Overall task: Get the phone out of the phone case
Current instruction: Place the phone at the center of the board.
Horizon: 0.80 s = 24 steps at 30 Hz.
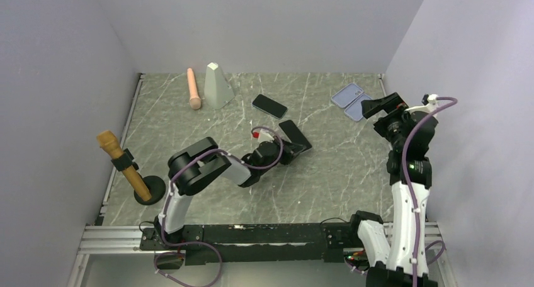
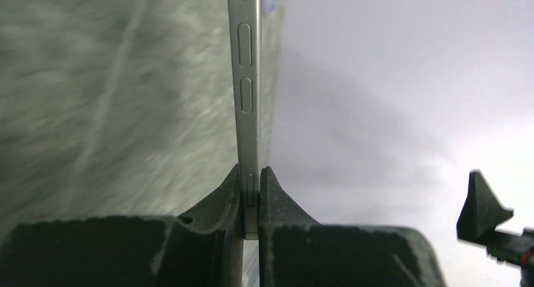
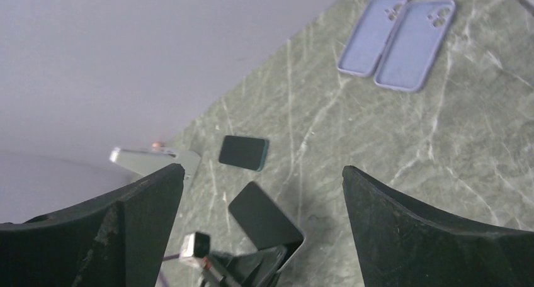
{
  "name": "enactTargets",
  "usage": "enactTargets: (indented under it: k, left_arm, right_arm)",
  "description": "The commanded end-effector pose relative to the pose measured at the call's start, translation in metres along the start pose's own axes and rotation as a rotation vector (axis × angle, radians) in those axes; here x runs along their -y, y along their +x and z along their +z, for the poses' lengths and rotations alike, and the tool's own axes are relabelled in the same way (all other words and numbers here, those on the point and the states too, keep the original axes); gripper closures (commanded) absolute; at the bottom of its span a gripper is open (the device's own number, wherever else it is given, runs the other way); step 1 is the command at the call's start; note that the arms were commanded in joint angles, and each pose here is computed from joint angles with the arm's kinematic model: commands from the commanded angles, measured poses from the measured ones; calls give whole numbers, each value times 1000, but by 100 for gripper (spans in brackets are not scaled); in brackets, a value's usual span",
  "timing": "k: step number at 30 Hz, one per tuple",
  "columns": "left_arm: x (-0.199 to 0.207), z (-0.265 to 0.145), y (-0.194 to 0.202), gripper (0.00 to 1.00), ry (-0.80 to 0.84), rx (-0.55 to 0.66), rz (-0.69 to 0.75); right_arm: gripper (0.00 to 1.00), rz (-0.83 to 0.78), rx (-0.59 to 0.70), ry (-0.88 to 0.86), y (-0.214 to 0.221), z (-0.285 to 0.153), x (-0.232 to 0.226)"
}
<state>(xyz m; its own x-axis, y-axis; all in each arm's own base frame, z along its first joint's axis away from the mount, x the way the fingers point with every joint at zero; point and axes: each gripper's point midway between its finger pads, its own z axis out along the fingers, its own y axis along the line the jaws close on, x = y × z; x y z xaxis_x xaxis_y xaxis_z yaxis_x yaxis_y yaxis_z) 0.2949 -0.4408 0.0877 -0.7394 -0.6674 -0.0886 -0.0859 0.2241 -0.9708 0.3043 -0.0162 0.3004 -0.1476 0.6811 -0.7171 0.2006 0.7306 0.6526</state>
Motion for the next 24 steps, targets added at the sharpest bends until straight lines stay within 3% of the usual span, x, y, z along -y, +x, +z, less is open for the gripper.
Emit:
enactTargets:
  k: [1, 11, 18, 24]
  left_arm:
    - [86, 28, -12, 100, 285, 103, -175]
    - [73, 88, -26, 100, 308, 283, -382]
    - [66, 106, -50, 98, 318, 445, -470]
    - [56, 121, -52, 97, 326, 482, -528]
  right_arm:
    - [1, -20, 46, -110, -24, -40, -43]
    - [1, -28, 47, -154, -24, -50, -52]
    - [1, -21, 32, -160, -22, -48, -53]
    - [1, -25, 32, -152, -22, -48, -52]
